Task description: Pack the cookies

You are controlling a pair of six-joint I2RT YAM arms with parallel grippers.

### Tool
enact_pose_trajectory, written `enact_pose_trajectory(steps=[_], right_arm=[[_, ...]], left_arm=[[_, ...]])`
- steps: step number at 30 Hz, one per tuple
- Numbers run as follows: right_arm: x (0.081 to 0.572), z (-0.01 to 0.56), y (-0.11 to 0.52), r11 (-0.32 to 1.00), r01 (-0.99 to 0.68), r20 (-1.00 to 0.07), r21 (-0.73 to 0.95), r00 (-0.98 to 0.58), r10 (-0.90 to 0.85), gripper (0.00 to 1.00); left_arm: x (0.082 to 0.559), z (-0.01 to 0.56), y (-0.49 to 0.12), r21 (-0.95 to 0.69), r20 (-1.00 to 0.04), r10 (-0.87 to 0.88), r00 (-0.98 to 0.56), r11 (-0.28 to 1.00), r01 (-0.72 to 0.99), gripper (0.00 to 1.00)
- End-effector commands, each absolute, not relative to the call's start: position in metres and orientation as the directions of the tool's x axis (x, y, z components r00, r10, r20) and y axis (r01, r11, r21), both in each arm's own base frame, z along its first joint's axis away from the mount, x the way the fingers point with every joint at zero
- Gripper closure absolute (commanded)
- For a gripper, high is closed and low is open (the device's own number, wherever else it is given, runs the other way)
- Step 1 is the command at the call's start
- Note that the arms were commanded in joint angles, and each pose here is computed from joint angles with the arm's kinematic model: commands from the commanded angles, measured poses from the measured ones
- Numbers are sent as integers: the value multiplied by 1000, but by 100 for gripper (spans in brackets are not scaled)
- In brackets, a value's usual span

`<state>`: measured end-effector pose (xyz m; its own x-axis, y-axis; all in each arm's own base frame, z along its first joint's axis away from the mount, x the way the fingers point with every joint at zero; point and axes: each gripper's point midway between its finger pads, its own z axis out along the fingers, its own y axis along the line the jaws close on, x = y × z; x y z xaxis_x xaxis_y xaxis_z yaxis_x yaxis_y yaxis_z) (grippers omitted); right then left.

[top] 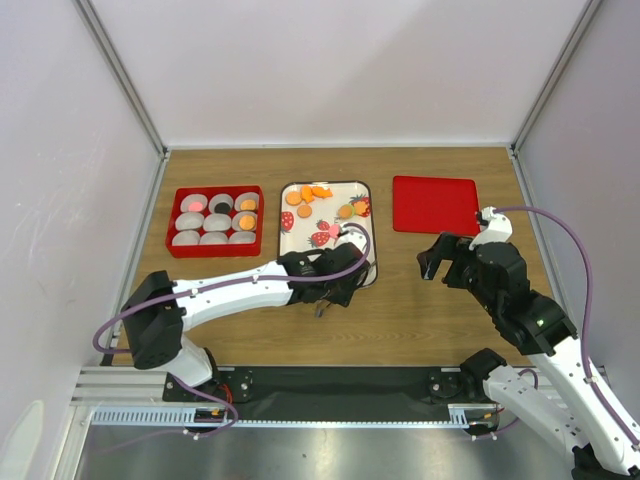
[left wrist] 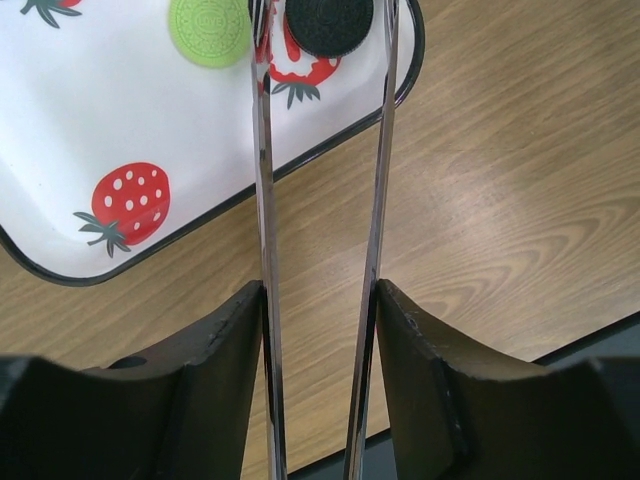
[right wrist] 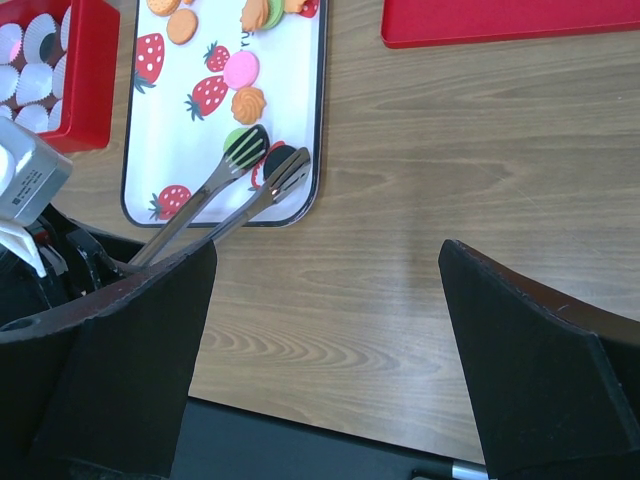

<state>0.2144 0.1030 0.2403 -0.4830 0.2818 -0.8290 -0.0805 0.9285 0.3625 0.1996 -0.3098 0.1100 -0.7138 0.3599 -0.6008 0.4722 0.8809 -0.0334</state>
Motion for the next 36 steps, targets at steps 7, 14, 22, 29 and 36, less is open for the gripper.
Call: enact_pose_trajectory(steps=[7, 14, 22, 29, 36], right_arm=[[215, 254, 101, 922, -81, -840, 378, -449, 304, 0], [215, 257, 101, 922, -84, -842, 377, -446, 303, 0], [215, 258, 102, 920, -91, -842, 381, -444, 305, 0], [216, 259, 100, 925, -87, -847, 370, -440, 298, 0], [221, 260, 105, 924, -96, -848, 370, -442, 293, 0]], left_arm=[[206, 127, -326, -63, -641, 323, -696, 882, 467, 51], [206, 136, -320, -44, -645, 331, -689, 883, 466, 54], [216, 152, -309, -58, -670, 295, -682, 894, 444, 59], [234, 189, -290, -85, -724, 228, -651, 907, 413, 59], [260, 222, -236, -98, -771, 129, -624, 944, 315, 59]])
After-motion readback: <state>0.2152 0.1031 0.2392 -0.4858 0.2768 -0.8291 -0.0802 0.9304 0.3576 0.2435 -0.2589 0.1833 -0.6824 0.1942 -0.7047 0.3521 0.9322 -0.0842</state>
